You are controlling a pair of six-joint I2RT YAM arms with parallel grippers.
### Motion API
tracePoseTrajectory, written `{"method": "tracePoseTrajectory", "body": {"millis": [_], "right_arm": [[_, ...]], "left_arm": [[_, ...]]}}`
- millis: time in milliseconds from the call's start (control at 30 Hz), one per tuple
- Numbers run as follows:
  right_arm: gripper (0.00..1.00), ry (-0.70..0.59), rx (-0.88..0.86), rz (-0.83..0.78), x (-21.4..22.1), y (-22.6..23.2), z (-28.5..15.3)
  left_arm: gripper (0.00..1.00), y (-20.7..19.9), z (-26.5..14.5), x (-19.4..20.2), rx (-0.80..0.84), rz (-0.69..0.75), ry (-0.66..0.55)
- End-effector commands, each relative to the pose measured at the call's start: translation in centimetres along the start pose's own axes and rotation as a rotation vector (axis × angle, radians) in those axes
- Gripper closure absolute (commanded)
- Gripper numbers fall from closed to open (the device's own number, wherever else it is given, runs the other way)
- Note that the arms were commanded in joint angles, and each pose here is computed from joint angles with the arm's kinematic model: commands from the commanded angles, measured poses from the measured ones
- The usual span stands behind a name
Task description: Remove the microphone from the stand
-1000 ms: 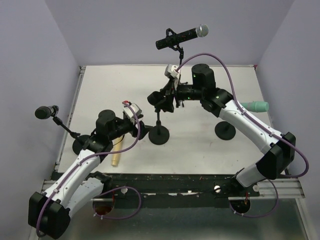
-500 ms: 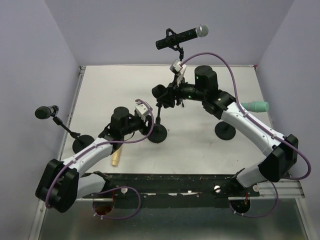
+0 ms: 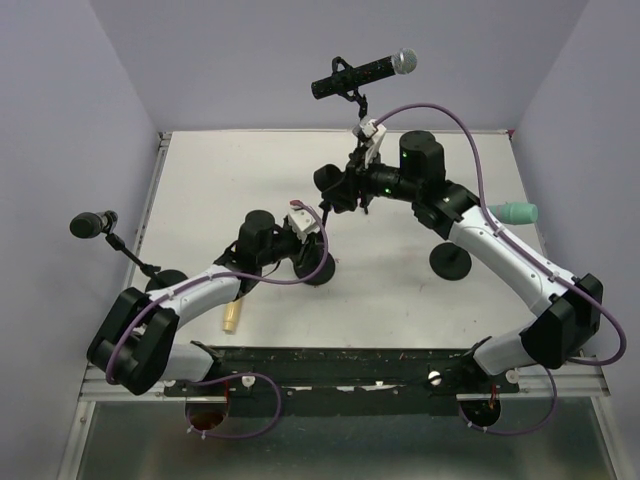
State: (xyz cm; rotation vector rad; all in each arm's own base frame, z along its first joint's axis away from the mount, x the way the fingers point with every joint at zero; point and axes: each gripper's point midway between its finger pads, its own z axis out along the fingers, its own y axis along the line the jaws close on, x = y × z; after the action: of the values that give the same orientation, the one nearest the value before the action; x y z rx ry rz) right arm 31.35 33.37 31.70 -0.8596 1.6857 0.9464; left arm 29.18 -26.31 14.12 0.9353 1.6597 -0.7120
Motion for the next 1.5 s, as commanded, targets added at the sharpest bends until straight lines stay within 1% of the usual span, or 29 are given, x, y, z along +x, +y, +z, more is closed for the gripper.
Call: {"method": "tracePoseTrajectory", "body": {"millis": [0, 33, 100, 233, 333, 367, 433, 500, 567, 600, 633, 667, 700, 733, 767, 800, 833, 900, 967, 1033, 1100, 1200, 1267, 1333, 1367, 1433, 1467], "right_arm": [[0.60, 0.042, 0.043, 0.123, 1.9, -0.9, -0.6], [0.61, 0.044, 0.054, 0.140, 2.0, -1.3, -0.7], [0.64, 0.045, 0.086, 0.191, 2.1, -2.2, -0.9], [0.70, 0.049, 0.165, 0.302, 2.4, -4.2, -1.3], [0.74, 0.068, 0.210, 0.415, 2.6, -5.6, -1.5], [0.77, 0.081, 0.231, 0.451, 2.8, -6.2, -1.7], [0.82, 0.104, 0.270, 0.487, 3.4, -7.2, -1.7], [0.83, 0.120, 0.259, 0.481, 3.9, -7.5, -1.6], [0.83, 0.124, 0.198, 0.434, 4.1, -7.0, -1.5], [0.83, 0.125, 0.181, 0.412, 4.3, -6.9, -1.6], [0.82, 0.124, 0.153, 0.385, 4.5, -6.5, -1.7], [0.82, 0.126, 0.134, 0.350, 4.9, -6.2, -1.9], [0.80, 0.122, 0.114, 0.317, 5.1, -6.0, -2.0], [0.79, 0.117, 0.099, 0.279, 5.3, -5.8, -2.1], [0.78, 0.117, 0.072, 0.248, 5.6, -5.4, -2.3], [0.77, 0.110, 0.043, 0.208, 5.6, -5.0, -2.4], [0.75, 0.109, 0.014, 0.180, 5.9, -4.6, -2.5], [0.69, 0.099, -0.071, 0.094, 6.1, -3.3, -2.8], [0.64, 0.083, -0.150, -0.008, 6.3, -2.1, -3.3], [0.62, 0.051, -0.160, -0.048, 6.2, -1.8, -3.5], [0.62, 0.043, -0.154, -0.063, 6.2, -1.9, -3.5], [0.62, 0.044, -0.140, -0.069, 6.2, -2.0, -3.7], [0.63, 0.043, -0.120, -0.064, 6.1, -2.3, -3.7], [0.64, 0.037, -0.088, -0.030, 5.9, -2.6, -3.8], [0.64, 0.033, -0.074, -0.010, 5.7, -2.7, -3.8], [0.66, 0.027, -0.029, 0.064, 5.1, -3.2, -3.7], [0.69, 0.027, 0.007, 0.117, 4.9, -3.6, -3.6]], "left_arm": [[0.75, 0.0, 0.9, -2.1, 0.000, 0.077, -0.052], [0.85, 0.2, 0.9, -2.2, -0.008, 0.086, -0.053], [1.00, 0.6, 0.9, -2.7, -0.035, 0.107, -0.055], [1.00, 2.0, 0.4, -4.2, -0.147, 0.187, -0.051], [1.00, 3.9, -0.5, -4.6, -0.357, 0.298, 0.000], [1.00, 4.0, -0.6, -4.3, -0.402, 0.331, 0.021], [1.00, 3.6, -0.4, -3.5, -0.408, 0.321, 0.067], [1.00, 3.3, -0.4, -2.7, -0.402, 0.260, 0.102], [1.00, 2.5, -0.2, -2.3, -0.341, 0.184, 0.130], [1.00, 1.9, -0.1, -2.3, -0.282, 0.152, 0.138], [0.93, 1.1, -0.3, -2.4, -0.221, 0.125, 0.147], [0.80, 0.6, -0.4, -2.6, -0.168, 0.100, 0.142], [0.64, 0.2, -0.7, -2.8, -0.122, 0.089, 0.132], [0.53, 0.0, -0.9, -3.0, -0.084, 0.093, 0.122], [0.47, -0.6, -1.1, -3.2, -0.029, 0.113, 0.111], [0.41, -0.8, -1.3, -3.1, 0.015, 0.137, 0.112], [0.39, -1.4, -1.5, -3.3, 0.089, 0.148, 0.105], [0.38, -2.7, -2.1, -3.3, 0.266, 0.140, 0.112], [0.38, -2.3, -1.9, -3.1, 0.315, 0.106, 0.146], [0.41, -2.2, -1.6, -2.8, 0.357, 0.124, 0.168], [0.45, -2.3, -1.3, -2.1, 0.389, 0.138, 0.188], [0.59, -2.2, -1.1, -1.2, 0.415, 0.154, 0.227], [0.68, -1.8, -1.0, -0.7, 0.403, 0.168, 0.244], [0.74, -1.6, -1.2, -0.3, 0.390, 0.184, 0.252], [0.79, -1.6, -1.3, -0.3, 0.384, 0.184, 0.254], [0.89, -1.6, -1.3, -0.6, 0.368, 0.157, 0.252], [0.93, -1.6, -1.2, -0.9, 0.341, 0.138, 0.245]]}}
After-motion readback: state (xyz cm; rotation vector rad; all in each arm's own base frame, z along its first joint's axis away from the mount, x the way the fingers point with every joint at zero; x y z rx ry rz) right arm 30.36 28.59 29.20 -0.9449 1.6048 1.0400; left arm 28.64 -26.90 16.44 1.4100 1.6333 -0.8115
